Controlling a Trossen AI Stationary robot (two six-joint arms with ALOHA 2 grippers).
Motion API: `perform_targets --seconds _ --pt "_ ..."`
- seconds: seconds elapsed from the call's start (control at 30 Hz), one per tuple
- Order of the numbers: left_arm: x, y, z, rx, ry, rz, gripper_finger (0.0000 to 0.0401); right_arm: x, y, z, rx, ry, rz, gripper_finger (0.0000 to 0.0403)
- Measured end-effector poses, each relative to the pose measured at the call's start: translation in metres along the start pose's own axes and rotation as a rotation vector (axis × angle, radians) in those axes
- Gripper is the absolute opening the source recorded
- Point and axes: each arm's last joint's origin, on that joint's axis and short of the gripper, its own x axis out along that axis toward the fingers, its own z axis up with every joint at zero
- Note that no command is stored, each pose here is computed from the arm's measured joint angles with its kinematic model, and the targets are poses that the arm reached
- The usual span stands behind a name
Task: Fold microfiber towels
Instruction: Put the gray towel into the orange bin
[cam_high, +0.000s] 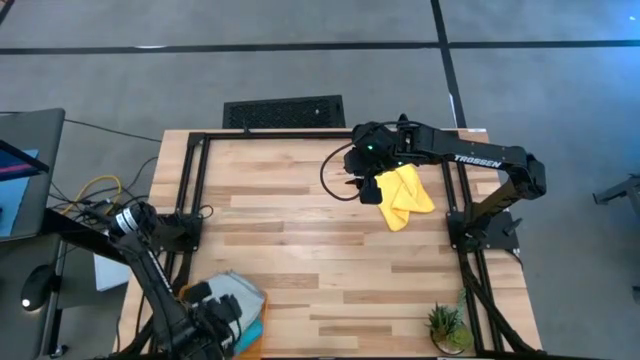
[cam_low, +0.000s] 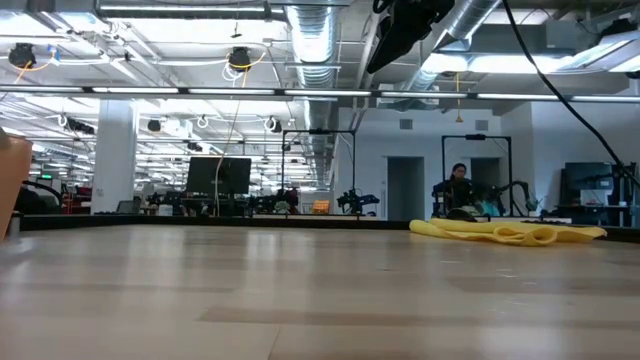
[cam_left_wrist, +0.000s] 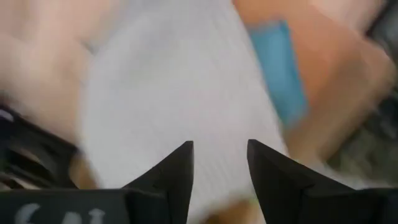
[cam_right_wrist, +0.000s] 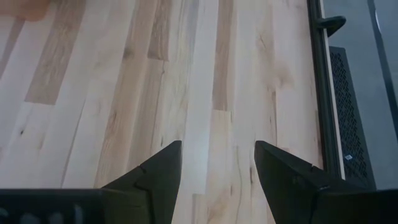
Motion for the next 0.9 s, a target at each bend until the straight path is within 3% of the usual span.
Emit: perform_targets --seconds 0.1,0.33,0.5,0.7,0.9 --pt "0.013 0.006 0.002 -0.001 -0.079 0.076 0.0142 0.000 0.000 0.000 0.000 0.000 0.001 0.0226" --pt "0.059 0.015 0.006 -0.007 -0.041 0.137 0.0142 0.000 0.000 0.000 -0.001 0.003 0.003 0.0226" --pt "0.079 0.015 0.005 -0.012 0.010 0.094 0.0142 0.000 0.000 -0.001 -0.001 0.006 0.004 0.0226" --pt "0.100 0.009 0.003 0.033 0.002 -0.031 0.0142 0.000 0.000 -0.001 0.000 0.006 0.004 0.0226" --pt "0.103 0.014 0.003 0.027 0.049 -0.004 0.0142 0.000 0.000 -0.001 -0.001 0.006 0.005 0.0226"
